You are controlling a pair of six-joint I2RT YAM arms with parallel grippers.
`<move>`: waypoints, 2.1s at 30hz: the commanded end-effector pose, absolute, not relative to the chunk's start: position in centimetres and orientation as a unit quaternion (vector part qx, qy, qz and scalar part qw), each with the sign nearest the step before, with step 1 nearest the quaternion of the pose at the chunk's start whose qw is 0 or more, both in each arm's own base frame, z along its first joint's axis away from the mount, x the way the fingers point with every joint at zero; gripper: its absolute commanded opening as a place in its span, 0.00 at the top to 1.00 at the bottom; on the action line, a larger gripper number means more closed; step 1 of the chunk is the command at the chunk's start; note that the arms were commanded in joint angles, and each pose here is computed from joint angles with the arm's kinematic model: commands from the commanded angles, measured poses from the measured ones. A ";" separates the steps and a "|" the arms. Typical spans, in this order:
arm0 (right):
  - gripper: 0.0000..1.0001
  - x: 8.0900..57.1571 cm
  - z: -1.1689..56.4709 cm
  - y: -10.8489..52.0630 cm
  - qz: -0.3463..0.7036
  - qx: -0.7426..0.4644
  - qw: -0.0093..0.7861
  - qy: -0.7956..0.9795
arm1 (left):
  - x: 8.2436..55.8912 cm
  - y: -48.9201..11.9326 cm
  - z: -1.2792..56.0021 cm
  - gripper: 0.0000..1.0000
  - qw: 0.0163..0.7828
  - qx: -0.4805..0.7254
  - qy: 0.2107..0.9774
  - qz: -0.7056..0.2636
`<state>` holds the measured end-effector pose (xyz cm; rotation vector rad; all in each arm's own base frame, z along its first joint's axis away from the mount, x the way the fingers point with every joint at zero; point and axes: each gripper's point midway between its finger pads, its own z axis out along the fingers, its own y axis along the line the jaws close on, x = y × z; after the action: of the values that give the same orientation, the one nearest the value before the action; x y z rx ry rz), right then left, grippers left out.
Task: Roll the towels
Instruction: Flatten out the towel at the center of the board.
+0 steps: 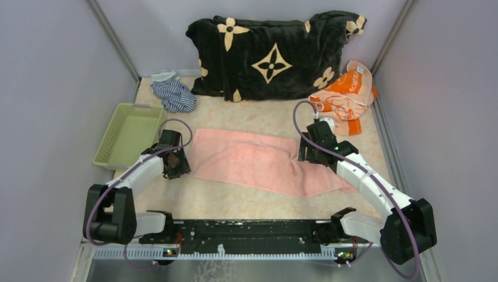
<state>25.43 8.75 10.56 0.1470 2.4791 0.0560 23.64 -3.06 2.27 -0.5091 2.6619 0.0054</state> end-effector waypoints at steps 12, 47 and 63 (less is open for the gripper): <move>0.29 26.1 11.5 5.9 -0.006 0.109 0.331 0.937 | 24.8 -2.4 2.3 1.00 0.222 -0.173 0.958 0.048; 0.58 36.9 2.1 -2.0 -0.078 0.289 0.197 0.934 | 32.1 4.7 10.8 1.00 0.389 -0.246 0.886 0.059; 0.48 30.1 5.6 -5.3 -0.088 0.322 0.206 0.920 | 31.9 3.5 9.8 1.00 0.391 -0.224 0.892 0.029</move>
<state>33.31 -4.34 6.47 0.8392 2.5432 -0.2335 31.40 3.78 9.24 -0.6088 2.2926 0.0995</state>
